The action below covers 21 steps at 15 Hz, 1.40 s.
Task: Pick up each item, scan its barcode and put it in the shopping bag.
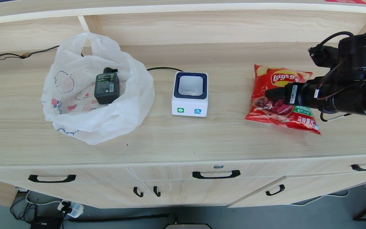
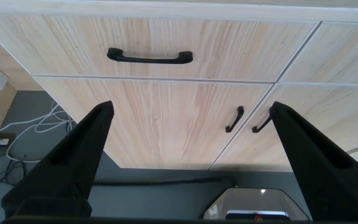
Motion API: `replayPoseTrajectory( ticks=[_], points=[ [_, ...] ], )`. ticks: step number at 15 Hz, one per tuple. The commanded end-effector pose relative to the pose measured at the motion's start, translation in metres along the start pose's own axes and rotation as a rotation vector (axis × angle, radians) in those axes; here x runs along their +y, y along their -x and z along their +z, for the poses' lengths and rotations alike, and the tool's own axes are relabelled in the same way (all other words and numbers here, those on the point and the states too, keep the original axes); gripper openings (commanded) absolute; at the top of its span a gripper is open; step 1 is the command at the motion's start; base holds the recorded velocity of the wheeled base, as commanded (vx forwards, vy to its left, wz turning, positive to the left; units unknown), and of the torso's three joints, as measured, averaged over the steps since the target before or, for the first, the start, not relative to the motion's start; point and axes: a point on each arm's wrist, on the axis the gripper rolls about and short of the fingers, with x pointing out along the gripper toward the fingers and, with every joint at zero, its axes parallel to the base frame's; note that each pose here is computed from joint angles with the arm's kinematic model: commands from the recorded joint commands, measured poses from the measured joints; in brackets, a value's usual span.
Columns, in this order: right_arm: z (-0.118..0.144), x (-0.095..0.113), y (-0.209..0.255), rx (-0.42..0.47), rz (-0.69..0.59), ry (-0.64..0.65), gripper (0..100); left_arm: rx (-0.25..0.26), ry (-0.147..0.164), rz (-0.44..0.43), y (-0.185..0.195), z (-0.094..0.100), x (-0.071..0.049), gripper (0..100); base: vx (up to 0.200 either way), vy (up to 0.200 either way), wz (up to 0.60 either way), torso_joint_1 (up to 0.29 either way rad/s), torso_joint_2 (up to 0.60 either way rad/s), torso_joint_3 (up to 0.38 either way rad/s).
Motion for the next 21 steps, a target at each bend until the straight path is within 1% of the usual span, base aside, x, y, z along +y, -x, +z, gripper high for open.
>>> replayPoseTrajectory(
  ticks=[1, 3, 4, 7, 10, 13, 15, 18, 20, 21],
  points=[
    [0.002, 0.002, -0.008, -0.024, 0.003, -0.005, 100, 0.000, -0.001, 0.001, 0.000, 0.000, 0.000, 100, 0.000, 0.000, 0.00, 0.000, 0.00, 0.000],
    [0.001, 0.002, -0.008, -0.024, 0.001, -0.003, 100, 0.002, -0.001, -0.001, 0.000, 0.000, 0.000, 100, 0.000, 0.000, 0.00, 0.000, 0.00, 0.000],
    [-0.002, 0.003, -0.008, -0.020, 0.001, -0.003, 0, 0.002, -0.001, 0.001, 0.000, 0.000, 0.000, 100, 0.000, 0.000, 0.00, 0.000, 0.00, 0.000],
    [-0.004, 0.003, -0.007, -0.014, 0.003, -0.003, 0, 0.000, -0.001, 0.001, 0.000, 0.000, 0.000, 100, 0.000, 0.000, 0.00, 0.000, 0.00, 0.000],
    [0.003, 0.003, 0.000, -0.040, 0.009, -0.007, 0, 0.002, -0.001, -0.001, 0.000, 0.000, 0.000, 100, 0.000, 0.000, 0.00, 0.000, 0.00, 0.000],
    [0.012, 0.002, 0.021, -0.087, 0.025, -0.021, 0, 0.000, -0.001, 0.001, 0.000, 0.000, 0.000, 100, 0.000, 0.000, 0.00, 0.000, 0.00, 0.000],
    [0.024, 0.001, 0.042, -0.139, 0.067, -0.061, 0, 0.000, -0.001, -0.001, 0.000, 0.000, 0.000, 100, 0.000, 0.000, 0.00, 0.000, 0.00, 0.000],
    [0.033, 0.001, 0.073, -0.200, 0.119, -0.100, 0, 0.000, -0.001, 0.001, 0.000, 0.000, 0.000, 100, 0.000, 0.000, 0.00, 0.000, 0.00, 0.000],
    [0.030, -0.003, 0.092, -0.214, 0.134, -0.114, 0, -0.001, -0.001, -0.001, 0.000, 0.000, 0.000, 100, 0.000, 0.000, 0.00, 0.000, 0.00, 0.000],
    [0.021, -0.006, 0.108, -0.213, 0.141, -0.137, 0, 0.002, -0.001, 0.001, 0.000, 0.000, 0.000, 100, 0.000, 0.000, 0.00, 0.000, 0.00, 0.000]
  ],
)
